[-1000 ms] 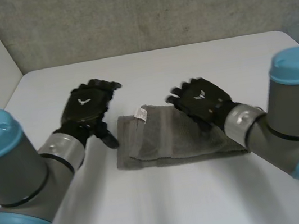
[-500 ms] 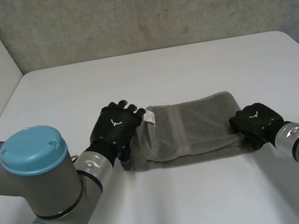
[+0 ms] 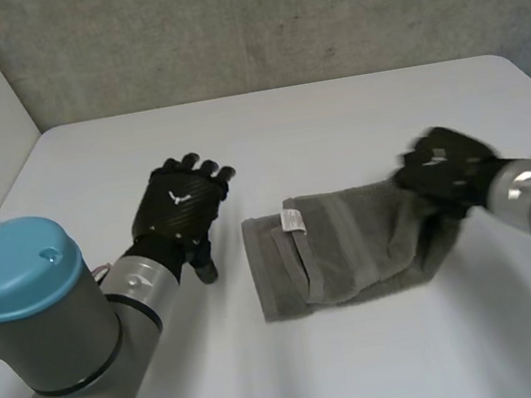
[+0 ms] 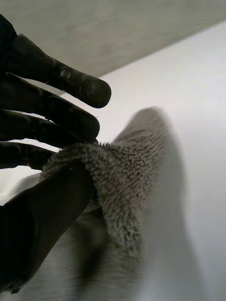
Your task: Fold the towel.
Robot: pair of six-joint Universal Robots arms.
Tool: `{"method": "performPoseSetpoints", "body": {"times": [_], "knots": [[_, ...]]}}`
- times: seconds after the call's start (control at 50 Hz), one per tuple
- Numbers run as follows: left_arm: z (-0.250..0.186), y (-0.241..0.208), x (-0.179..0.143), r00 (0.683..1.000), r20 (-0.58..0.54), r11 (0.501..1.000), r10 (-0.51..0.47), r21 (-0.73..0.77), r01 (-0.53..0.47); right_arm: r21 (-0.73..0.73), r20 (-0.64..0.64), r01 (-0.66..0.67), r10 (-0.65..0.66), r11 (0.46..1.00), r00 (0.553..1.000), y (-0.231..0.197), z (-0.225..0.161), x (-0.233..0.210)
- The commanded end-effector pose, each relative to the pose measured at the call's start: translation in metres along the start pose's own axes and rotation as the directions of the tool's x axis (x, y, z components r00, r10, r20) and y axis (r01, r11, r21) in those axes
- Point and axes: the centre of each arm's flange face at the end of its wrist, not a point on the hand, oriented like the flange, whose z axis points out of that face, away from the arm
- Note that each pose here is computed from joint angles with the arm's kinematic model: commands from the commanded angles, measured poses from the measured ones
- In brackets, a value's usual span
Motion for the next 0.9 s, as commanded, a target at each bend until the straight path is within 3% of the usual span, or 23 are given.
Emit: {"method": "performPoseSetpoints", "body": {"times": [0.02,0.1,0.16,0.34,0.46,0.58,0.76,0.9], "knots": [[0.004,-0.01,-0.013,0.999,0.041,1.0,-0.002,0.03,0.001,0.223,0.2,0.106,-0.152,0.969,0.968,-0.078,0.017,-0.09],[0.007,-0.015,-0.018,0.997,0.073,0.999,-0.003,0.042,0.0,0.269,0.287,0.138,-0.216,0.953,0.933,-0.097,0.025,-0.148],[0.007,-0.016,-0.019,0.996,0.084,0.999,-0.004,0.043,0.0,0.265,0.304,0.15,-0.23,0.953,0.924,-0.098,0.028,-0.165],[0.007,-0.018,-0.017,0.996,0.084,0.999,-0.003,0.045,0.0,0.222,0.306,0.095,-0.162,0.97,0.938,-0.087,0.03,-0.17],[0.012,-0.018,-0.013,0.997,0.079,0.998,-0.003,0.06,-0.002,0.173,0.247,-0.148,0.103,0.974,0.964,-0.086,0.016,-0.126],[0.019,-0.024,-0.007,0.997,0.067,0.996,-0.025,0.093,0.018,0.161,0.166,-0.356,0.33,0.921,0.929,-0.08,0.0,-0.079],[0.029,-0.023,0.022,0.994,-0.016,0.99,-0.11,0.084,0.111,0.152,0.06,-0.445,0.441,0.883,0.896,-0.064,-0.004,-0.037],[0.032,0.003,0.05,0.99,-0.085,0.993,-0.113,-0.027,0.111,0.093,0.066,-0.468,0.463,0.879,0.884,-0.047,0.01,-0.045]]}}
